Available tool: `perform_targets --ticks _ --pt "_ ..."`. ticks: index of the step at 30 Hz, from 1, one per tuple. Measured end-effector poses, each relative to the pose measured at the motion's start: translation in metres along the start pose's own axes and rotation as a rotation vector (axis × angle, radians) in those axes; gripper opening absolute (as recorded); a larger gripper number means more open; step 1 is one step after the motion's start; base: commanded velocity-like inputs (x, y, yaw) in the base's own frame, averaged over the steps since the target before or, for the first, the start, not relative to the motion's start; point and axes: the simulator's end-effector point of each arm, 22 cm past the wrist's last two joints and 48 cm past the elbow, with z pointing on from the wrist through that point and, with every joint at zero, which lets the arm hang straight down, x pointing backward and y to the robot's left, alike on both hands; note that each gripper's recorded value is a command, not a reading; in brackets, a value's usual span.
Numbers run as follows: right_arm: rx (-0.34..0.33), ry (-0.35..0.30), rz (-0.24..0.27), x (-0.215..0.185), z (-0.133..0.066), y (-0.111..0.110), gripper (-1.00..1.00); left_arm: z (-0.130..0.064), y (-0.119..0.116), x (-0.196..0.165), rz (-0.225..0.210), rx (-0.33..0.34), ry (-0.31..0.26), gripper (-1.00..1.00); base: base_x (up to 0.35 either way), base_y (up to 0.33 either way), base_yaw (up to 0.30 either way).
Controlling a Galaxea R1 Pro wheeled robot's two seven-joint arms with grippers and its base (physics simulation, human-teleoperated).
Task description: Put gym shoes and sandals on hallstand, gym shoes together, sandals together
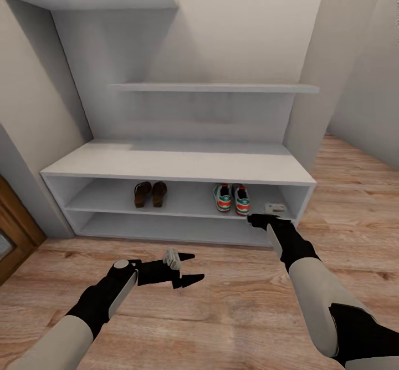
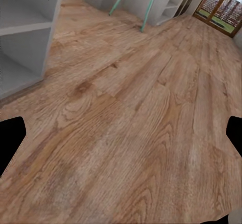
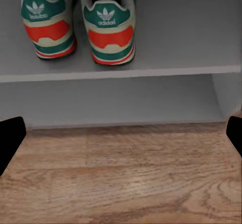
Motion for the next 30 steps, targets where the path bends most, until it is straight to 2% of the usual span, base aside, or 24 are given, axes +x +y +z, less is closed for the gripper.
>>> perform_targets --ticks 6,10,11,12,18,22,24,28,30 --pt "-0.021 -0.027 0.034 -0.013 -0.010 0.006 1.00 -0.004 -0.004 -0.011 0.023 -0.005 -0.007 1.00 0.000 0.000 0.000" --pt "-0.046 0.014 0.070 0.004 -0.012 0.014 1.00 -0.009 -0.005 -0.019 0.038 -0.012 -0.011 1.00 0.000 0.000 0.000" --pt "-0.058 0.057 0.088 0.033 -0.007 0.020 1.00 -0.013 -0.003 -0.019 0.042 -0.018 -0.008 1.00 0.000 0.000 0.000" --pt "-0.061 0.063 0.092 0.043 -0.006 0.022 1.00 -0.014 -0.003 -0.021 0.046 -0.020 -0.009 1.00 0.000 0.000 0.000" --pt "-0.065 0.038 0.097 0.072 -0.008 0.028 1.00 -0.018 -0.008 -0.032 0.069 -0.025 -0.015 1.00 0.000 0.000 0.000" --pt "-0.071 0.079 0.096 0.105 -0.013 0.033 1.00 -0.020 -0.012 -0.040 0.085 -0.027 -0.020 1.00 0.000 0.000 0.000" --pt "-0.087 0.104 0.096 0.121 -0.017 0.038 1.00 -0.021 -0.014 -0.043 0.093 -0.027 -0.023 1.00 0.000 0.000 0.000" --pt "-0.163 0.170 0.098 0.172 -0.031 0.055 1.00 -0.023 -0.018 -0.051 0.108 -0.029 -0.028 1.00 0.000 0.000 0.000" --pt "-0.172 0.169 0.100 0.173 -0.034 0.057 1.00 -0.024 -0.020 -0.055 0.116 -0.030 -0.031 1.00 0.000 0.000 0.000"
